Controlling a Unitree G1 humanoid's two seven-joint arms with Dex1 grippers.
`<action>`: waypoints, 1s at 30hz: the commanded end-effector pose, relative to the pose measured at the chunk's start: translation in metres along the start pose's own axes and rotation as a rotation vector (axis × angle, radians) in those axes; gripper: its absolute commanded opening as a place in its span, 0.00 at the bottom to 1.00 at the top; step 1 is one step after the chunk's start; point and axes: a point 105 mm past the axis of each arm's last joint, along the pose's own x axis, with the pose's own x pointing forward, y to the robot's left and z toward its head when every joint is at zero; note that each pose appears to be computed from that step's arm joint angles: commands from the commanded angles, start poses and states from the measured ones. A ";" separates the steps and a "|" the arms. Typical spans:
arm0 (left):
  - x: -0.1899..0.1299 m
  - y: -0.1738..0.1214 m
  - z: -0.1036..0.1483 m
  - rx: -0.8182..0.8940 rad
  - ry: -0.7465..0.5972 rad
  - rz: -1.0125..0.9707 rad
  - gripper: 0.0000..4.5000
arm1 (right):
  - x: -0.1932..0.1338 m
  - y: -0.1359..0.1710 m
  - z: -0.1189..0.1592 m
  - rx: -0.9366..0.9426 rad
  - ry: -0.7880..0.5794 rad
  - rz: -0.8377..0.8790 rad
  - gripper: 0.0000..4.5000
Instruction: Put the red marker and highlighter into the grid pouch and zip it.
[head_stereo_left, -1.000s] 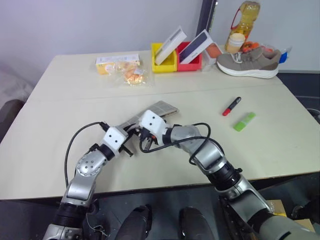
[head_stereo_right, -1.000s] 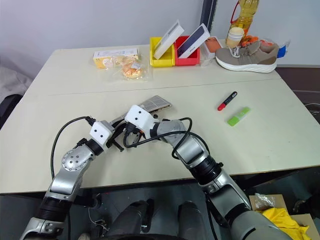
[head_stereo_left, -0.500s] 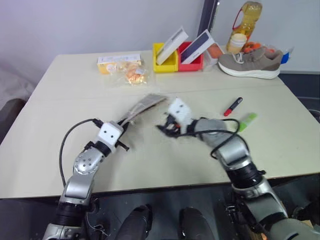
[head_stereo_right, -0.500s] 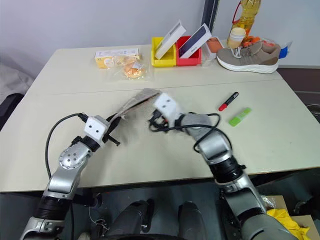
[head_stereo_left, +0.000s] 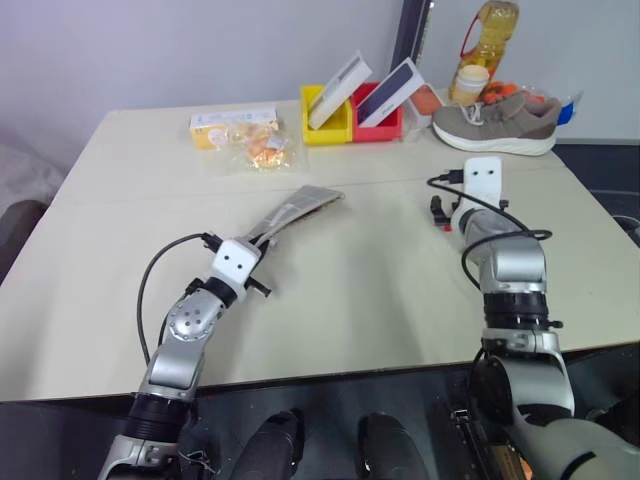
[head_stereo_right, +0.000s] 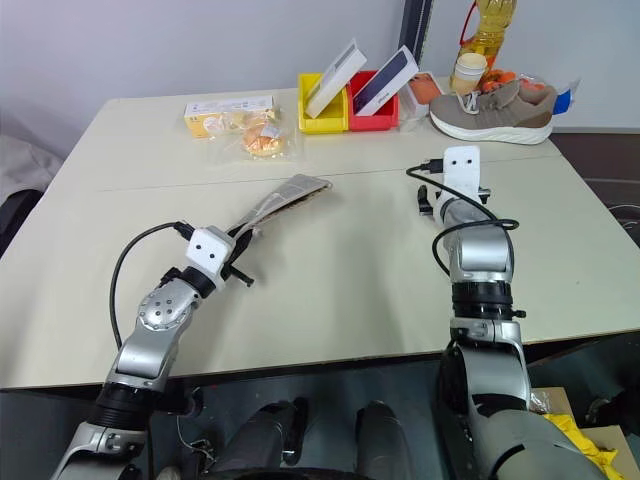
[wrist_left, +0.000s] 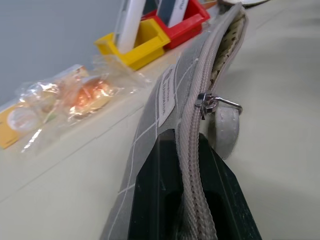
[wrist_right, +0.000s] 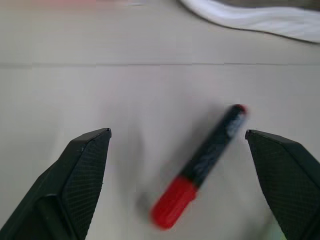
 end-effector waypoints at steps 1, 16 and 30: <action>0.003 0.000 0.010 0.011 -0.038 -0.001 0.00 | 0.008 -0.009 0.003 0.149 0.039 -0.064 0.99; 0.000 0.005 0.009 -0.007 -0.034 0.030 0.00 | 0.016 0.020 -0.014 0.236 0.104 0.058 0.15; 0.006 0.030 0.012 -0.026 -0.045 0.070 0.00 | -0.082 0.098 0.035 -0.602 -0.459 0.718 0.08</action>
